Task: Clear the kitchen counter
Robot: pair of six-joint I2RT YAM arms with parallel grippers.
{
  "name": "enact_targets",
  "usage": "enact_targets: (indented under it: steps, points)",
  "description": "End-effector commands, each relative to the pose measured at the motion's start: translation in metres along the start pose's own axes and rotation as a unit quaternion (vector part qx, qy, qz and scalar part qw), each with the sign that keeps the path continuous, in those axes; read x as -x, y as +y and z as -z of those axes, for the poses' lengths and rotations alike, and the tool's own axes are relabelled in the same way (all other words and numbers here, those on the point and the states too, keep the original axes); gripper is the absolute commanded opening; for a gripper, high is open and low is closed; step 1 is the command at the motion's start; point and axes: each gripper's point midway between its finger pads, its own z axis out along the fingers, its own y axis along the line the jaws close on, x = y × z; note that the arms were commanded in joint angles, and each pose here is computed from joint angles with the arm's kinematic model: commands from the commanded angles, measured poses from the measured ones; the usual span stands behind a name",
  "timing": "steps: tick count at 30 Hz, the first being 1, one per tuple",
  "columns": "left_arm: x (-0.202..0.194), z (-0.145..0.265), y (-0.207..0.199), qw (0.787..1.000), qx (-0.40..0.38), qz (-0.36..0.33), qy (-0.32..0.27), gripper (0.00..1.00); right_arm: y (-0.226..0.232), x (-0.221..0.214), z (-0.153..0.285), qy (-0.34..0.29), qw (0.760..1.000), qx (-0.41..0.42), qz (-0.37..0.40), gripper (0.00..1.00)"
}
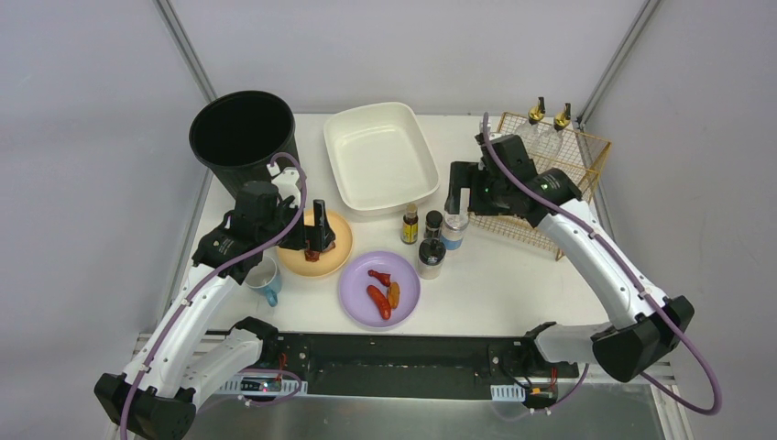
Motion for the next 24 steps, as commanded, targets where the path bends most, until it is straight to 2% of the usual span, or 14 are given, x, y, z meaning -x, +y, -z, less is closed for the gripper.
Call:
enact_targets:
  steps: [1, 6, 18, 24]
  points:
    - [0.009, 0.003, 0.002, 1.0, 0.002, -0.004, -0.019, 1.0, 0.004, 0.009, -0.016, -0.021, 0.999, -0.019, -0.024, 0.96]
    - [0.008, 0.003, 0.003, 1.0, 0.006, -0.003, -0.019, 1.0, -0.001, 0.006, -0.037, -0.022, 0.998, -0.054, -0.029, 0.97]
    - [0.008, 0.004, 0.002, 1.0, 0.005, -0.003, -0.019, 1.0, -0.005, -0.023, -0.074, 0.024, 0.995, -0.095, -0.012, 0.96]
    - [0.008, 0.005, 0.002, 1.0, 0.004, -0.003, -0.019, 1.0, -0.008, -0.034, -0.082, 0.037, 0.994, -0.103, -0.007, 0.91]
